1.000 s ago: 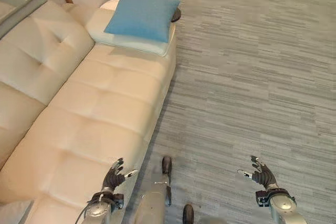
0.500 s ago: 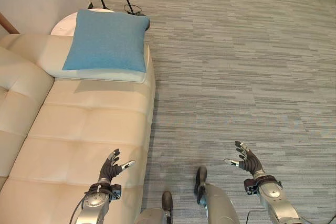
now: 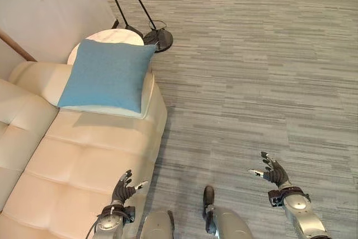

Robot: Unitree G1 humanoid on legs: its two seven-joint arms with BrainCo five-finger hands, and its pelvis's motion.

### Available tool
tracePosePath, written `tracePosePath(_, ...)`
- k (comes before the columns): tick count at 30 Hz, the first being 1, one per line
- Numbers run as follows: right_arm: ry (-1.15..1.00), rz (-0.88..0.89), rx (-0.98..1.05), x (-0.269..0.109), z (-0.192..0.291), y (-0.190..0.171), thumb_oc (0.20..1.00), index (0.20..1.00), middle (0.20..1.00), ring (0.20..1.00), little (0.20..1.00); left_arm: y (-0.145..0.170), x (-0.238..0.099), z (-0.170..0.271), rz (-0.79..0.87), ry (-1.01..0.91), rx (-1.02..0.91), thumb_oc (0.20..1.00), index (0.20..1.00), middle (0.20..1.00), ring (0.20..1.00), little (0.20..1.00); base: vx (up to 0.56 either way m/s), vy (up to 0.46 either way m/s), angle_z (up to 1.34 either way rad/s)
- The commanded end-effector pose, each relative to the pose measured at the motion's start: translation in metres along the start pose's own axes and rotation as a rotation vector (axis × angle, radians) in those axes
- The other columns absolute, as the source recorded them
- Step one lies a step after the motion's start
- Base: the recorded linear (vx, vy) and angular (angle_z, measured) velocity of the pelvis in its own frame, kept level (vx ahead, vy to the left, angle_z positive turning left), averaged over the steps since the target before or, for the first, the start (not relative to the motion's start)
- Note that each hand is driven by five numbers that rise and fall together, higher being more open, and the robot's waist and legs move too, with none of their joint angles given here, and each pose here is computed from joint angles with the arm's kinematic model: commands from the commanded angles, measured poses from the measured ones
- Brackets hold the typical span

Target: Pick up all the scattered cushions and arrange them neatly on the sofa.

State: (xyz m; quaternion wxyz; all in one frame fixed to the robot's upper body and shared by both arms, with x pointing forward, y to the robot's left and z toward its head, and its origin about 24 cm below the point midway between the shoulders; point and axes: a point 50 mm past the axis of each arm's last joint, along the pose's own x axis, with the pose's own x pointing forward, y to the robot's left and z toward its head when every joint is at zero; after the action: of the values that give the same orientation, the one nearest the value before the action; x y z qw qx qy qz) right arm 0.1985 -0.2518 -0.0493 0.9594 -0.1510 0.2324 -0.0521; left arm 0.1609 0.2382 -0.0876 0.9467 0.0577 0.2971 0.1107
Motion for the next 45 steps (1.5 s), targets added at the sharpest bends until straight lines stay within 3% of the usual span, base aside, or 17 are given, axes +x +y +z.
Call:
tracePosePath(1, -0.067, -0.054, 0.002, -0.004, 0.01, -0.015, 1.0, 1.0, 1.0, 1.0, 1.0, 0.018, 0.0, 0.005, 0.075, -0.03, -0.025, 1.0, 1.0, 1.0, 1.0, 1.0, 0.34, 0.016, 0.27)
tracePosePath(9, 0.009, -0.023, 0.007, -0.011, -0.009, -0.006, 1.0, 1.0, 1.0, 1.0, 1.0, 0.036, -0.011, -0.017, 0.139, 0.054, -0.018, 1.0, 1.0, 1.0, 1.0, 1.0, 0.57, 0.076, 0.06)
tracePosePath(19, -0.024, 0.08, -0.01, -0.007, -0.001, 0.017, 1.0, 1.0, 1.0, 1.0, 1.0, 0.04, -0.006, -0.009, 0.144, 0.033, -0.017, 1.0, 1.0, 1.0, 1.0, 1.0, 0.45, 0.188, 0.47)
tracePosePath(31, 0.04, 0.021, 0.034, -0.015, -0.019, 0.0, 1.0, 1.0, 1.0, 1.0, 1.0, 0.032, 0.001, -0.004, 0.097, 0.017, 0.013, 1.0, 1.0, 1.0, 1.0, 1.0, 0.36, -0.126, 1.23)
tracePosePath(45, -0.011, -0.009, -0.005, -0.011, -0.004, -0.012, 1.0, 1.0, 1.0, 1.0, 1.0, 0.028, 0.0, -0.01, 0.08, 0.045, 0.033, 1.0, 1.0, 1.0, 1.0, 1.0, 0.12, 0.0, 0.55)
